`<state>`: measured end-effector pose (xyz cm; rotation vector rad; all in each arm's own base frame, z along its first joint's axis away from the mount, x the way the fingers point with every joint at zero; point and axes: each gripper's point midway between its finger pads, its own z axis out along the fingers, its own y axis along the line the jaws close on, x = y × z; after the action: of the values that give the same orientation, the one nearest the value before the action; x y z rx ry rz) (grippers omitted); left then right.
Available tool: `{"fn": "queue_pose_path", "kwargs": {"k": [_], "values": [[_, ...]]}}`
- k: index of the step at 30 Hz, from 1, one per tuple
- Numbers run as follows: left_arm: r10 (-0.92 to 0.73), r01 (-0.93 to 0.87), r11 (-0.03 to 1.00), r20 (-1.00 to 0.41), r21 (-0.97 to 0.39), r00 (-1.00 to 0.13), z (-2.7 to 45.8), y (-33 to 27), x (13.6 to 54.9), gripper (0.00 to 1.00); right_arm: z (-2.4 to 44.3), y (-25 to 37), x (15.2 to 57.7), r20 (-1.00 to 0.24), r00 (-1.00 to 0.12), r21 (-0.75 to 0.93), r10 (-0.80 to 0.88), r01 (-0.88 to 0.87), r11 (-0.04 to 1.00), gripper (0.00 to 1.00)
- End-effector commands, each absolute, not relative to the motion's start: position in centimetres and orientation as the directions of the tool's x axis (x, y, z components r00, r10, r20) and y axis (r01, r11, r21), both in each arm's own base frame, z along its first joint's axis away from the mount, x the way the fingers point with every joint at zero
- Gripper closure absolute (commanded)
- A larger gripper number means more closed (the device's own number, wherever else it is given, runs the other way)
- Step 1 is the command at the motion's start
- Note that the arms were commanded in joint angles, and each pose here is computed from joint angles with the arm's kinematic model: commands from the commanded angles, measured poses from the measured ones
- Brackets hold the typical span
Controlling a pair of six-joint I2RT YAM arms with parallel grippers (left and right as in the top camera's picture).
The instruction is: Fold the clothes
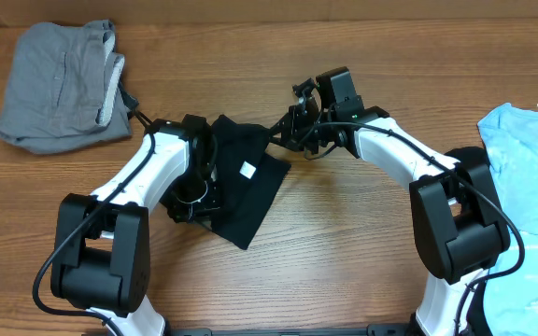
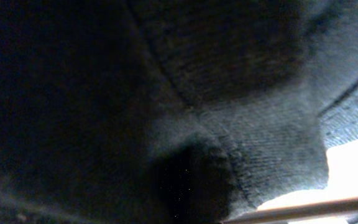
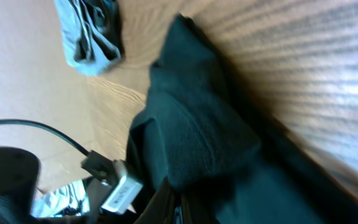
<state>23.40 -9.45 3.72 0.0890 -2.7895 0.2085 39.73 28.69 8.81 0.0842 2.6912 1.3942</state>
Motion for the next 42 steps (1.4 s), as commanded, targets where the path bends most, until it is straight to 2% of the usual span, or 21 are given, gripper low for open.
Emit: {"fn": "queue_pose_path", "kwargs": {"k": [1,9,14,19,24,26,27,28,30,32,33,36,38,42], "values": [[0.015,-0.061,0.968,0.3,-0.241,-0.954,6.4,-11.2,24.0,0.96,10.2,28.5,39.6,-0.143,-0.988,0.807,0.055,-0.084,0.585,0.96],[0.034,-0.01,0.958,0.147,-0.285,-0.989,12.6,-11.4,24.5,0.96,9.6,25.2,38.8,-0.151,-0.988,0.725,0.043,-0.081,0.684,0.96],[0.049,0.017,0.946,0.091,-0.323,-0.995,14.7,-12.1,23.7,0.96,9.0,22.8,37.8,-0.125,-0.991,0.648,0.053,-0.041,0.76,0.96],[0.119,0.083,0.947,0.1,-0.31,-0.988,13.7,-14.3,22.3,0.96,7.9,21.7,37.1,-0.103,-0.994,0.592,0.045,-0.024,0.806,0.96],[0.144,0.103,0.966,0.165,-0.236,-0.976,10.0,-15.6,19.6,0.93,7.4,21.0,37.2,-0.109,-0.992,0.554,0.057,-0.013,0.832,0.94],[0.132,0.088,0.971,0.191,-0.221,-0.973,8.6,-15.9,18.4,0.89,7.2,20.6,37.5,-0.119,-0.991,0.532,0.064,-0.009,0.847,0.91],[0.126,0.081,0.974,0.205,-0.213,-0.971,7.9,-16.0,17.9,0.86,7.1,20.2,37.7,-0.127,-0.989,0.516,0.07,-0.005,0.857,0.84],[0.115,0.07,0.977,0.224,-0.2,-0.968,7.1,-15.9,17.1,0.8,6.8,19.7,37.9,-0.138,-0.987,0.491,0.079,0.001,0.871,0.82],[0.109,0.062,0.979,0.244,-0.193,-0.964,6.6,-15.8,16.4,0.73,6.6,19.2,38.2,-0.15,-0.985,0.465,0.086,0.006,0.885,0.81],[0.109,0.06,0.981,0.262,-0.187,-0.959,6.5,-15.7,15.9,0.52,6.5,18.9,38.3,-0.158,-0.983,0.449,0.09,0.009,0.893,0.63],[0.108,0.059,0.981,0.269,-0.184,-0.957,6.6,-15.5,15.8,0.48,6.5,18.9,38.3,-0.158,-0.983,0.449,0.09,0.009,0.893,0.59],[0.104,0.055,0.982,0.274,-0.182,-0.956,7.3,-15.4,15.9,0.45,6.6,19.0,38.2,-0.15,-0.985,0.456,0.087,0.009,0.89,0.53],[0.127,0.075,0.978,0.272,-0.194,-0.954,8.3,-15.3,16.2,0.46,6.9,19.7,37.6,-0.135,-0.989,0.492,0.056,-0.018,0.871,0.53],[0.127,0.087,0.981,0.242,-0.172,-0.962,11.4,-13.9,18.0,0.45,8.2,22.1,35.1,-0.082,-0.995,0.618,-0.06,-0.098,0.78,0.52]]}}
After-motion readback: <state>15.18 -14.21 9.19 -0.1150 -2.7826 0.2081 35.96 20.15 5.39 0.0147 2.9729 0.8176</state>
